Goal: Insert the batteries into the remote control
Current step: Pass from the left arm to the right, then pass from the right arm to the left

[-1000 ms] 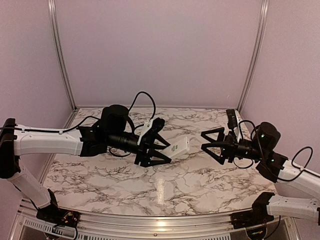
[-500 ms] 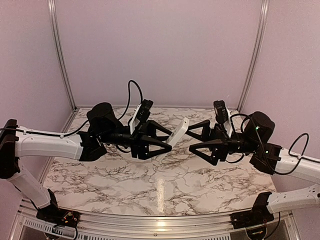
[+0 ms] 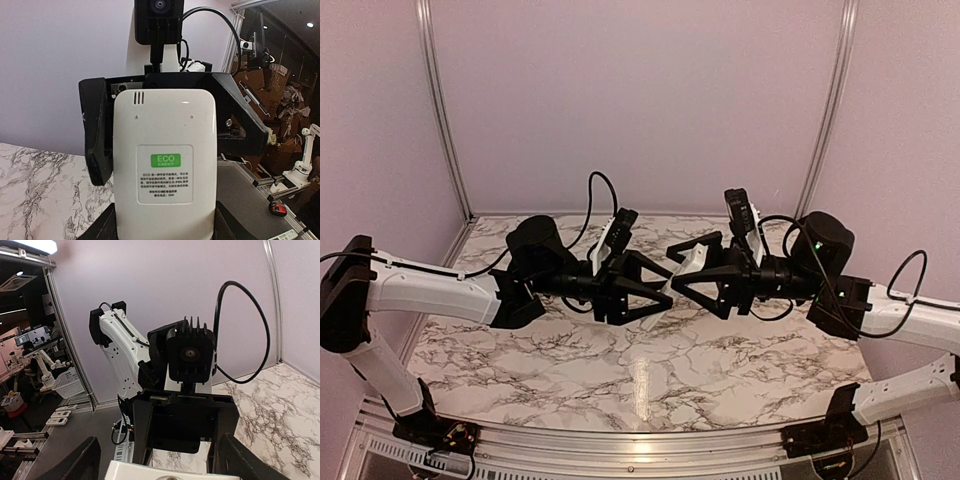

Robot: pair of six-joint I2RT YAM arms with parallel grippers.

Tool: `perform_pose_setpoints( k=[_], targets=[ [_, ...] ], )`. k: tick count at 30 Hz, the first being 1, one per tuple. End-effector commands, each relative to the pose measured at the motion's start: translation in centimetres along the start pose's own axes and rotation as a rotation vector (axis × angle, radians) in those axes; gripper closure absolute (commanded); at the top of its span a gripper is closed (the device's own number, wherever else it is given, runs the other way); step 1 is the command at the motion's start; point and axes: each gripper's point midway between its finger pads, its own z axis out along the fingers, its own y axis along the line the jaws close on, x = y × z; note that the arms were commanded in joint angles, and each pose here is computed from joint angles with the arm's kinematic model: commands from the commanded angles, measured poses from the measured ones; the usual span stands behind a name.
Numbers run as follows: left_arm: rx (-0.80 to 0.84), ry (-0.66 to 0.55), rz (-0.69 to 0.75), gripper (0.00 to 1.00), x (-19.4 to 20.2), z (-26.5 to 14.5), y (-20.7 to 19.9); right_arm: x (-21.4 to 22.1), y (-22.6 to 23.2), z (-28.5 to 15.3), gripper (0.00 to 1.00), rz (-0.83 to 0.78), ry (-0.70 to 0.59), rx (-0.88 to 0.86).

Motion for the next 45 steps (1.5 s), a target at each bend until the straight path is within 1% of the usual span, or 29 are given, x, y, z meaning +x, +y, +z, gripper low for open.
perform_pose_setpoints(
  k=[1,5,8,9,11,14,18,20,24,28,31,35,38,42,45],
  targets=[
    [-0.023,-0.047,0.027,0.63,-0.5,0.0,0.3,-0.9,-1.1,0.3,0.29,0.014,-0.018,0.083],
    [-0.056,-0.053,0.027,0.61,-0.4,-0.2,0.9,-1.0,-1.3,0.3,0.52,0.027,-0.029,0.094],
    [-0.107,-0.068,0.027,0.55,-0.7,-0.8,1.6,-1.3,-1.6,0.3,0.63,0.041,-0.033,0.110],
    [-0.132,-0.070,0.027,0.52,-0.7,-1.1,2.0,-1.3,-1.7,0.3,0.65,0.042,-0.033,0.119],
    [-0.184,-0.067,0.030,0.40,-0.9,-1.5,2.6,-1.3,-2.1,0.3,0.67,0.050,-0.032,0.140],
    [-0.268,-0.063,0.053,0.24,-1.2,-2.5,3.3,-1.1,-3.1,0.1,0.71,0.068,-0.028,0.200],
    [-0.408,-0.033,0.087,0.21,-1.5,-4.3,4.2,-0.7,-5.3,-0.5,0.75,0.108,-0.022,0.325],
    [-0.497,0.001,0.096,0.22,-1.4,-5.1,5.1,-0.3,-6.8,-1.0,0.76,0.140,-0.016,0.413],
    [-0.636,0.125,0.115,0.25,-0.1,-5.9,6.4,1.2,-9.8,-2.0,0.76,0.219,0.014,0.570],
    [-0.721,0.259,0.121,0.27,2.2,-5.1,7.0,2.2,-11.4,-2.4,0.76,0.289,0.022,0.626],
    [-0.777,0.321,0.126,0.29,3.4,-4.4,7.8,2.8,-12.0,-2.2,0.76,0.317,0.032,0.638],
    [-0.785,0.358,0.121,0.33,4.3,-3.1,8.4,3.2,-12.3,-1.9,0.76,0.339,0.043,0.637],
    [-0.820,0.378,0.123,0.38,4.8,-2.8,9.3,3.4,-12.3,-1.8,0.76,0.352,0.045,0.633],
    [-0.851,0.401,0.123,0.45,5.2,-2.4,10.3,3.9,-12.5,-1.7,0.76,0.367,0.049,0.632],
    [-0.864,0.408,0.122,0.53,5.3,-2.2,10.7,4.1,-12.6,-1.6,0.76,0.373,0.052,0.634]
  ],
)
